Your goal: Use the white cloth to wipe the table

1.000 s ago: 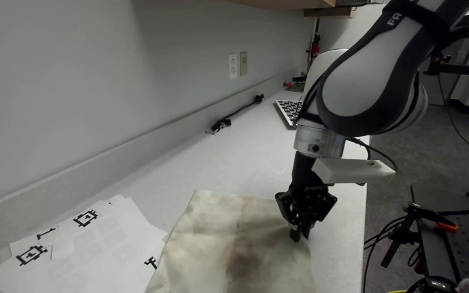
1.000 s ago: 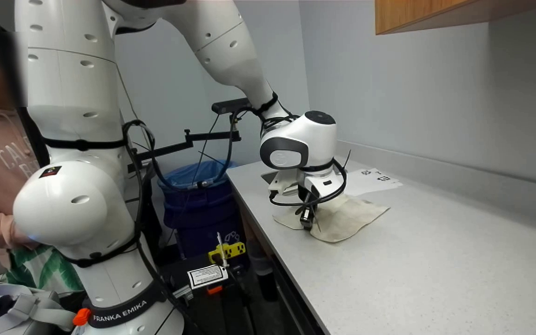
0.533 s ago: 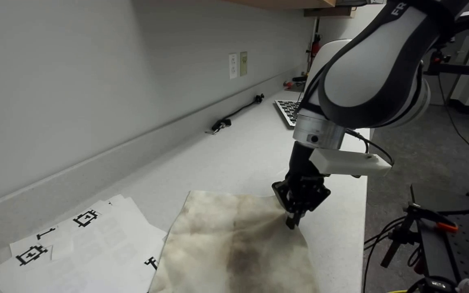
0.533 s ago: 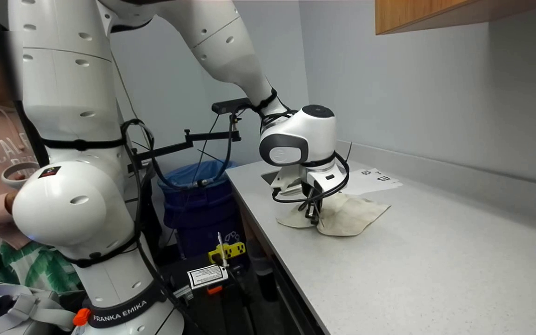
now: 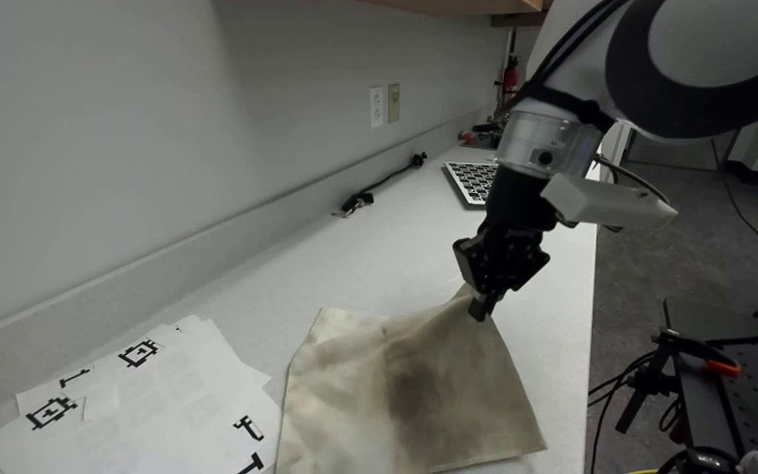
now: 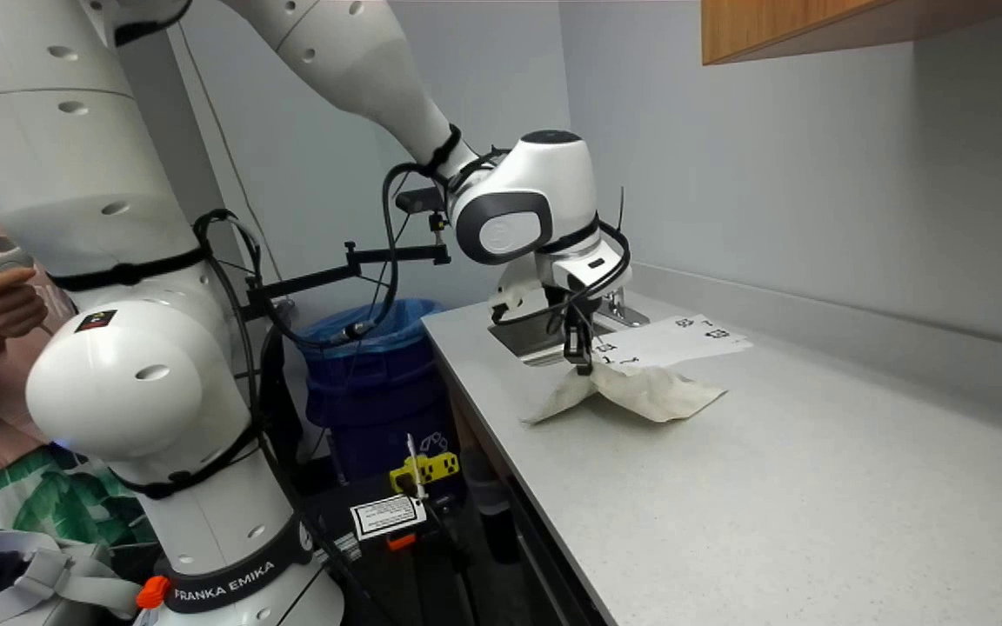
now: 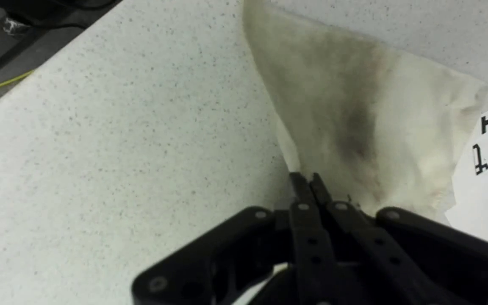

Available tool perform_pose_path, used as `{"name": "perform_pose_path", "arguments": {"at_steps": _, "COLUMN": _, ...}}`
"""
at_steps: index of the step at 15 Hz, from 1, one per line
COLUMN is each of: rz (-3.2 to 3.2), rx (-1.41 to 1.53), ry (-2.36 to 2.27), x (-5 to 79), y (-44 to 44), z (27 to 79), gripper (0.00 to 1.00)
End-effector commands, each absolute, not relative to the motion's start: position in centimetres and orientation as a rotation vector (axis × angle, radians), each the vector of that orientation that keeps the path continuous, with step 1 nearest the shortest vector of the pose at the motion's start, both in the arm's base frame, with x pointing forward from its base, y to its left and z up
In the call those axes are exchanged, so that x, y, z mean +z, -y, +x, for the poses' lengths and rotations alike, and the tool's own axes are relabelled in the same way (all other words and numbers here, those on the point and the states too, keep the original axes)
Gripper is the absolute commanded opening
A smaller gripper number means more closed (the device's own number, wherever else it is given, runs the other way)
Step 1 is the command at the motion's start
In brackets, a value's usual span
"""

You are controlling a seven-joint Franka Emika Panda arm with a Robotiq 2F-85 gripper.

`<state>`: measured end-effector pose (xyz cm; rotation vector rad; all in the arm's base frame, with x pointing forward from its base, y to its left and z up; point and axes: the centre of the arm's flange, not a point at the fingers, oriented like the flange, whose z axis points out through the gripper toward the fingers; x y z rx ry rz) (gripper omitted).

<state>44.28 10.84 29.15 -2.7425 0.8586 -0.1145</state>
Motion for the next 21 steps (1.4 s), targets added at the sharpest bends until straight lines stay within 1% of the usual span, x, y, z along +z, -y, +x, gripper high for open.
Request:
{"name": "perform_pose_path", "arguments": {"at_steps": 1, "rz": -2.787, "rx": -0.202, "ry": -0.824, "x": 35.5, "y": -11.1, "z": 42.1, "gripper": 0.01}}
{"name": "perform_pose_path", "arguments": {"at_steps": 7, "rz": -2.881, "rx": -0.33, "ry": -0.656, "x": 40.8, "y": -11.8, "z": 42.4, "gripper": 0.01}}
{"name": "perform_pose_path", "arguments": {"at_steps": 13, "rz": -3.056, "rx": -0.33, "ry": -0.384, "x": 41.0, "y": -14.8, "z": 44.5, "gripper": 0.01}}
{"name": "perform_pose_path", "arguments": {"at_steps": 17, "rz": -3.166, "rx": -0.377, "ry": -0.217, "x": 43.0, "y": -16.6, "z": 44.7, "gripper": 0.01}}
{"name": "perform_pose_path", "arguments": {"at_steps": 21, "rz": -3.265, "rx": -0.354, "ry": -0.066, "x": 43.3, "y": -18.4, "z": 45.5, "gripper": 0.01}}
